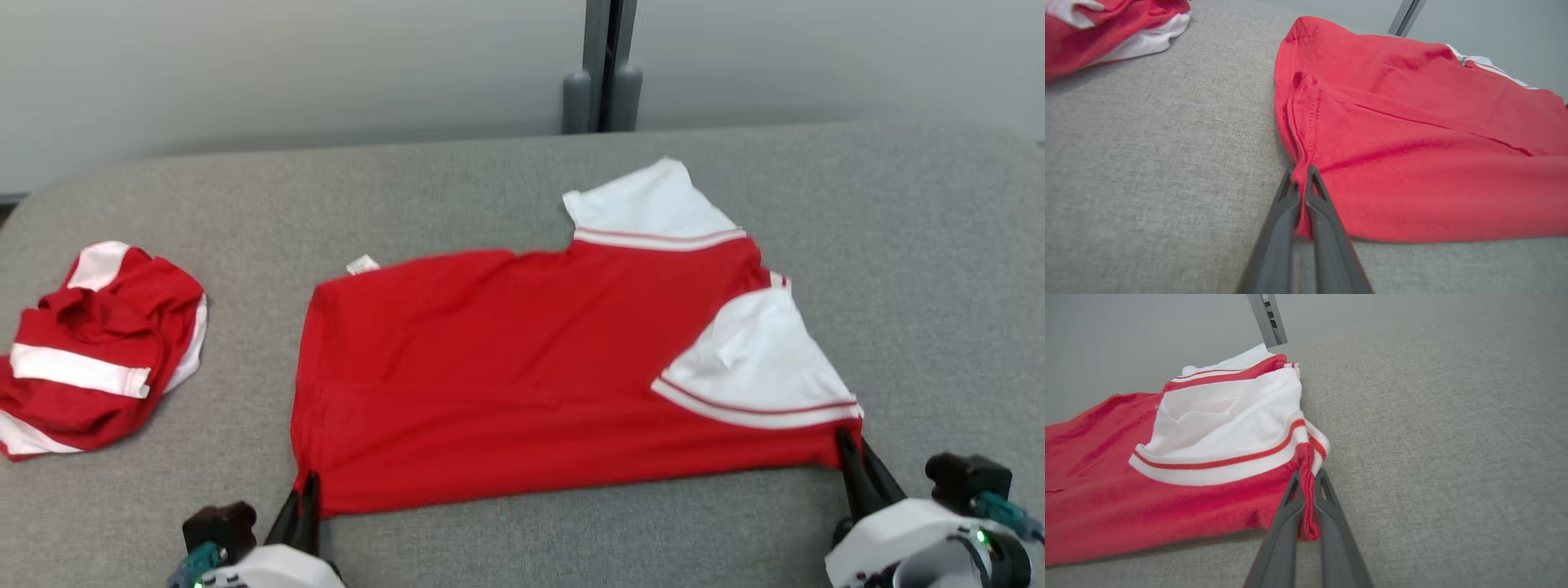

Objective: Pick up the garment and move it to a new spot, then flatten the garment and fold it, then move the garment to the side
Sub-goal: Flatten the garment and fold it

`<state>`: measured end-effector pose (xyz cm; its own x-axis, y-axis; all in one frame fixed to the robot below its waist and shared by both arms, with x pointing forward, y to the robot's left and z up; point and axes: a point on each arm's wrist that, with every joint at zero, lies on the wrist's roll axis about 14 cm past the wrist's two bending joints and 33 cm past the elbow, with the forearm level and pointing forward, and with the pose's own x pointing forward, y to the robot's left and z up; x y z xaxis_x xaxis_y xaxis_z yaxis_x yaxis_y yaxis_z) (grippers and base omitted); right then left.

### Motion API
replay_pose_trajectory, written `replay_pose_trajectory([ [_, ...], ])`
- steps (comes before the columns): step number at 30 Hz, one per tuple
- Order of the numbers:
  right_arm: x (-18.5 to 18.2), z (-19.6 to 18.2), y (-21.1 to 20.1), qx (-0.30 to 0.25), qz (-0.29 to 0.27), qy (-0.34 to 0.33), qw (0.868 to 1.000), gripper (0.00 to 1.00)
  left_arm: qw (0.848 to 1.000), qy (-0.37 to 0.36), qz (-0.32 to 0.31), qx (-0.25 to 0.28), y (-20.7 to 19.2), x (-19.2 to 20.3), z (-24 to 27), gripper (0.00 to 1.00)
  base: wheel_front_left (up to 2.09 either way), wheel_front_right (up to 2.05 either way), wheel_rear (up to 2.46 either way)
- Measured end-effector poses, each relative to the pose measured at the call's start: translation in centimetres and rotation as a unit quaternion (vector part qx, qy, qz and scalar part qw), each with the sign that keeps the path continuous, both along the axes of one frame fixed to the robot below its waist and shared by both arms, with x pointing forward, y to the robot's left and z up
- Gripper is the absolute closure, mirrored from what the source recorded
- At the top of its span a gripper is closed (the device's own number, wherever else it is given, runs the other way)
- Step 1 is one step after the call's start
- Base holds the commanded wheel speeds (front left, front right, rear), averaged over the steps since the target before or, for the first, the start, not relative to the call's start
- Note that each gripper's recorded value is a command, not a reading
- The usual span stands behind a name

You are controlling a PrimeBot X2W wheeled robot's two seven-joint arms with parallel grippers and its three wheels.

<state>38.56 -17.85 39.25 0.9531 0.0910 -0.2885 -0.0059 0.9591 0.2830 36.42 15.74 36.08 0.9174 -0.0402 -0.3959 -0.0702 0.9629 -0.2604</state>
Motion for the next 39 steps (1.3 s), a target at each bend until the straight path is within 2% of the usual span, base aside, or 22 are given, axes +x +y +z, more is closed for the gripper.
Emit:
replay_pose_trajectory([
  [8, -4.1, 0.0, -0.6, 0.006, -0.010, 0.003, 1.000, 1.00, 1.000, 0.002, 0.006, 0.004, 0.8, -4.9, 0.0, 1.00, 0.00, 0.00, 0.00],
  [15, -6.8, -1.1, -0.4, 0.011, -0.009, 0.021, 1.000, 1.00, 1.000, 0.006, 0.012, 0.005, 1.1, -7.2, -0.3, 1.00, 0.00, 0.00, 0.00],
  [16, -7.0, -1.4, -0.4, 0.011, -0.008, 0.026, 1.000, 1.00, 1.000, 0.009, 0.011, 0.006, 1.0, -7.4, -0.4, 0.78, 0.00, 0.00, 0.00],
  [17, -7.2, -1.6, -0.3, 0.011, -0.008, 0.030, 0.999, 1.00, 1.000, 0.011, 0.011, 0.006, 1.0, -7.4, -0.5, 0.23, 0.00, 0.00, 0.00],
  [18, -7.2, -1.7, -0.4, 0.011, -0.008, 0.032, 0.999, 0.62, 1.000, 0.012, 0.012, 0.005, 1.0, -7.4, -0.6, 0.00, 0.00, 0.00, 0.00],
  [19, -7.1, -1.8, -0.4, 0.011, -0.009, 0.033, 0.999, 0.05, 1.000, 0.013, 0.015, 0.007, 1.1, -7.3, -0.6, 0.00, 0.00, 0.00, 0.00],
  [20, -6.8, -1.7, -0.6, 0.010, -0.011, 0.032, 0.999, 0.00, 1.000, 0.013, 0.018, 0.009, 1.2, -7.1, -0.6, 0.00, 0.00, 0.00, 0.00],
  [27, -2.9, 0.7, -0.5, -0.008, 0.000, -0.008, 1.000, 0.00, 0.999, -0.032, 0.021, 0.021, 1.3, -3.0, 2.0, 0.00, 0.00, 0.00, 0.00],
  [33, 1.4, 2.7, 0.7, -0.027, 0.032, -0.038, 0.998, 0.00, 0.997, -0.062, 0.014, 0.033, 1.2, 2.5, 4.1, 0.00, 0.00, 0.00, 0.00],
  [39, 5.9, 4.4, 2.4, -0.050, 0.070, -0.059, 0.995, 0.00, 0.998, -0.027, -0.003, 0.051, 1.4, 7.4, 3.7, 0.00, 0.00, 0.00, 0.00],
])
